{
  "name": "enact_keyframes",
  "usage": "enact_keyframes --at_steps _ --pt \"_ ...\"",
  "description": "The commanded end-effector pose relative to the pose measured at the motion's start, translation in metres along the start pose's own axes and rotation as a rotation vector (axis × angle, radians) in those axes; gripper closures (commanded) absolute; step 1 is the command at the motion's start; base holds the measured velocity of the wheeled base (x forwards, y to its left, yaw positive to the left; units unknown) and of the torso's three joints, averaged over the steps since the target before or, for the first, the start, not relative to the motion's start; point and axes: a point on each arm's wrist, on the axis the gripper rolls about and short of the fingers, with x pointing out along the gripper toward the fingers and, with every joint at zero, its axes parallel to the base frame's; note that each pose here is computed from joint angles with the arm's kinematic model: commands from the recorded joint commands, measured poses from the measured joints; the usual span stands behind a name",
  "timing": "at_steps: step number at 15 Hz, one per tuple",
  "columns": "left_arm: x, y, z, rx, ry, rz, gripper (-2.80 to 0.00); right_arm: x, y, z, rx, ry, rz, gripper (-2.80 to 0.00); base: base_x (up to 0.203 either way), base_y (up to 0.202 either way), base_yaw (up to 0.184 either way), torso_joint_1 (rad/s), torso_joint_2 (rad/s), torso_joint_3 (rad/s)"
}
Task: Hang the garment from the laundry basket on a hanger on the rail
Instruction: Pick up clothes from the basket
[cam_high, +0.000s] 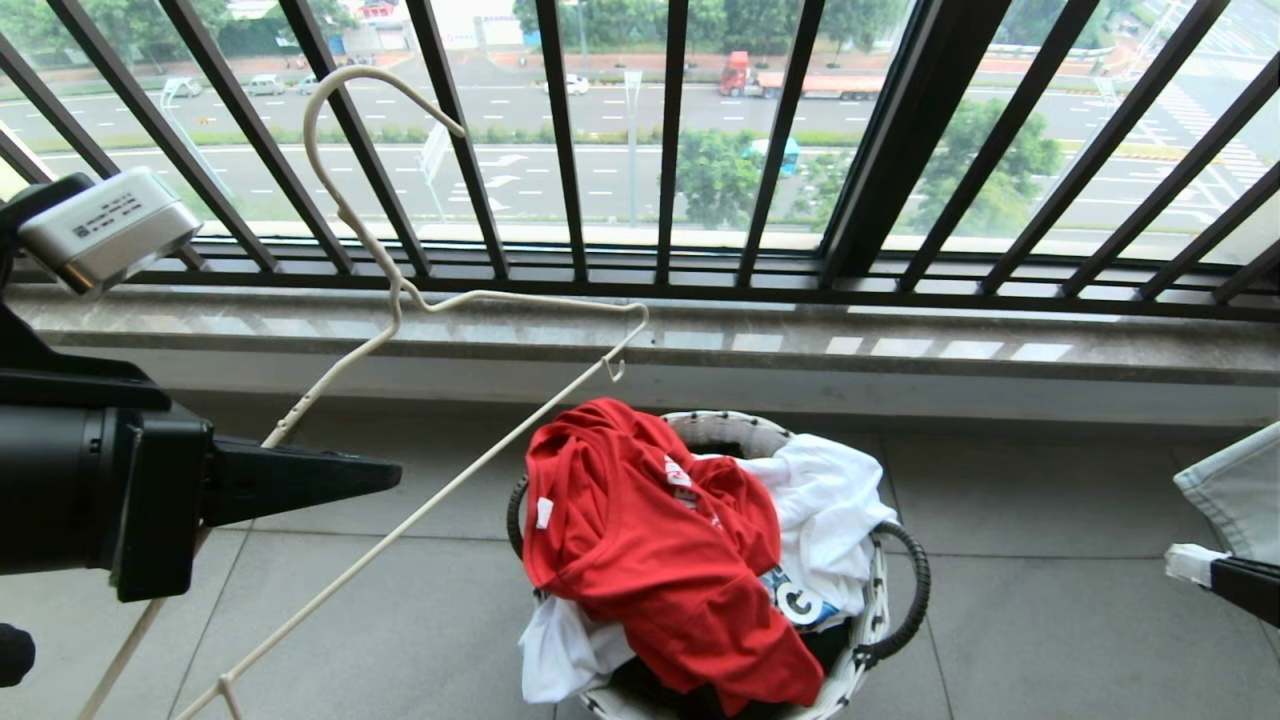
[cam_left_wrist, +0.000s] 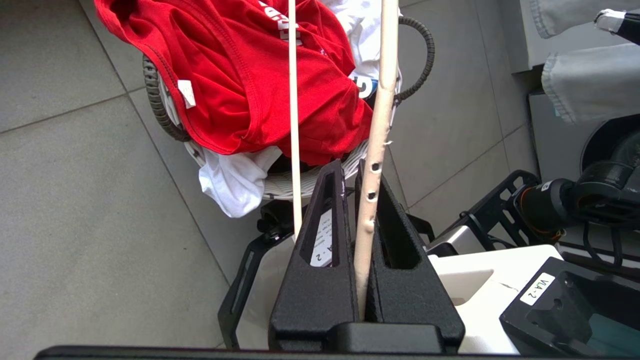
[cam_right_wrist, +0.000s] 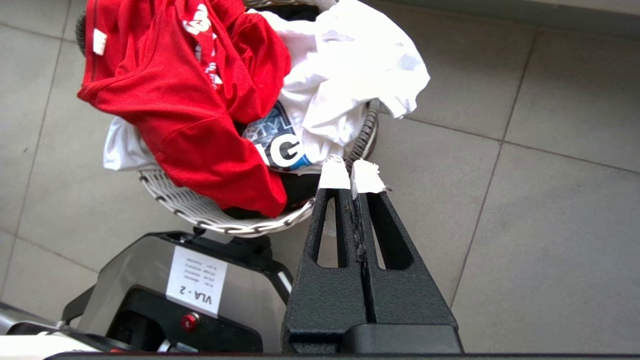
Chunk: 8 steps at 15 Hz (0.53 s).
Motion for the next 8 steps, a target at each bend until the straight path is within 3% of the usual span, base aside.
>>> enact_keyframes --at_steps 1,4,8 --pt "-0.004 -0.002 0.004 -0.004 -0.02 0.004 0.0 0.076 0.004 0.016 0.04 0.233 0.117 0.0 0.0 0.0 0.0 0.0 0.0 0.0" --pt "-0.007 -0.002 0.006 -0.007 -0.043 0.051 0.0 0.137 0.036 0.02 0.037 0.346 0.232 0.0 0.0 0.0 0.0 0.0 0.0 0.0" --pt "-0.008 -0.001 0.01 -0.005 -0.067 0.104 0.0 0.199 0.081 0.021 0.042 0.357 0.334 0.0 0.0 0.0 0.0 0.0 0.0 0.0"
